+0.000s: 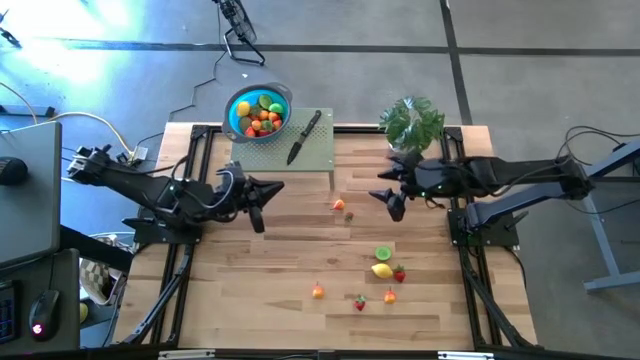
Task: Pick & Place Fruit
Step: Put the lemon into the strainer bowl on the shelf
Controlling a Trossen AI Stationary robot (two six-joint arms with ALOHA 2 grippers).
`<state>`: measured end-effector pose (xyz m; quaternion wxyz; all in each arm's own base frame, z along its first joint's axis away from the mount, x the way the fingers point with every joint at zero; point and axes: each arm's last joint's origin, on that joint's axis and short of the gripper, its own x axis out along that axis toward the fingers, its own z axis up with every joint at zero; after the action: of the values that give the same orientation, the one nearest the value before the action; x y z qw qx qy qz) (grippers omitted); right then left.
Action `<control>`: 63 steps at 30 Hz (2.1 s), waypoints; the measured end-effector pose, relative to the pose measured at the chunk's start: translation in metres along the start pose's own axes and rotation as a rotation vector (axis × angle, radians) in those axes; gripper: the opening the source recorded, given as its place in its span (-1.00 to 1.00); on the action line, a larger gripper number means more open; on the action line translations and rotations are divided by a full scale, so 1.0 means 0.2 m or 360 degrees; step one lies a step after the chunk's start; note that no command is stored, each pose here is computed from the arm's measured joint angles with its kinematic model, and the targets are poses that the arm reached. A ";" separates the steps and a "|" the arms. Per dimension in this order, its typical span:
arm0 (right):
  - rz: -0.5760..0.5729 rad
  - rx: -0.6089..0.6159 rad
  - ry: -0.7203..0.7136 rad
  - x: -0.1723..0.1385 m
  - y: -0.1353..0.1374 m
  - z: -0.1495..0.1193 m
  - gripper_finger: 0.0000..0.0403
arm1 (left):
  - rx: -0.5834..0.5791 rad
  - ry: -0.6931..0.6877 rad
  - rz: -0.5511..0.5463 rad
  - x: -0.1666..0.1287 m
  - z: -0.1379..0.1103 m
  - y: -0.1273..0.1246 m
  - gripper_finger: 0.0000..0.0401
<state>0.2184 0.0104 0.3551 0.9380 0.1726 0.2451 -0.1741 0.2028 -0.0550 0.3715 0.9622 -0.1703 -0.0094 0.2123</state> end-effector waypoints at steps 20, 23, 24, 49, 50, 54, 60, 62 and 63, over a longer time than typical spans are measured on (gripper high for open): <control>0.0069 0.0406 0.0805 0.20 0.12 -0.22 0.36 | 0.0068 0.0101 -0.0025 -0.01 -0.02 0.02 -1.00; 0.0110 0.0358 0.0922 0.24 0.16 -0.27 0.36 | 0.0080 0.0113 -0.0020 -0.01 -0.03 0.02 -1.00; 0.0116 0.0342 0.0963 0.26 0.18 -0.29 0.36 | 0.0084 0.0117 -0.0018 -0.01 -0.03 0.02 -1.00; -0.0220 0.0336 0.1467 0.44 0.48 -0.77 0.36 | 0.0125 0.0155 0.0002 -0.01 -0.04 0.03 -1.00; -0.0229 0.0330 0.1465 0.45 0.49 -0.78 0.36 | 0.0124 0.0155 0.0002 -0.01 -0.04 0.03 -1.00; -0.0302 0.0326 0.1427 0.48 0.49 -0.81 0.36 | 0.0124 0.0155 0.0001 -0.01 -0.04 0.03 -1.00; -0.0363 0.0295 0.1406 0.52 0.49 -0.85 0.36 | 0.0123 0.0172 -0.0032 -0.01 -0.04 0.03 -1.00; -0.0372 0.0290 0.1421 0.54 0.49 -0.87 0.36 | 0.0128 0.0178 -0.0033 -0.01 -0.05 0.03 -1.00; -0.0380 0.0285 0.1428 0.55 0.49 -0.88 0.36 | 0.0131 0.0182 -0.0032 -0.01 -0.05 0.03 -1.00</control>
<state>0.2783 0.1419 0.1778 0.6942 0.2817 0.6284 -0.2094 0.1991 -0.0546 0.3609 0.9695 -0.1422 0.0525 0.1926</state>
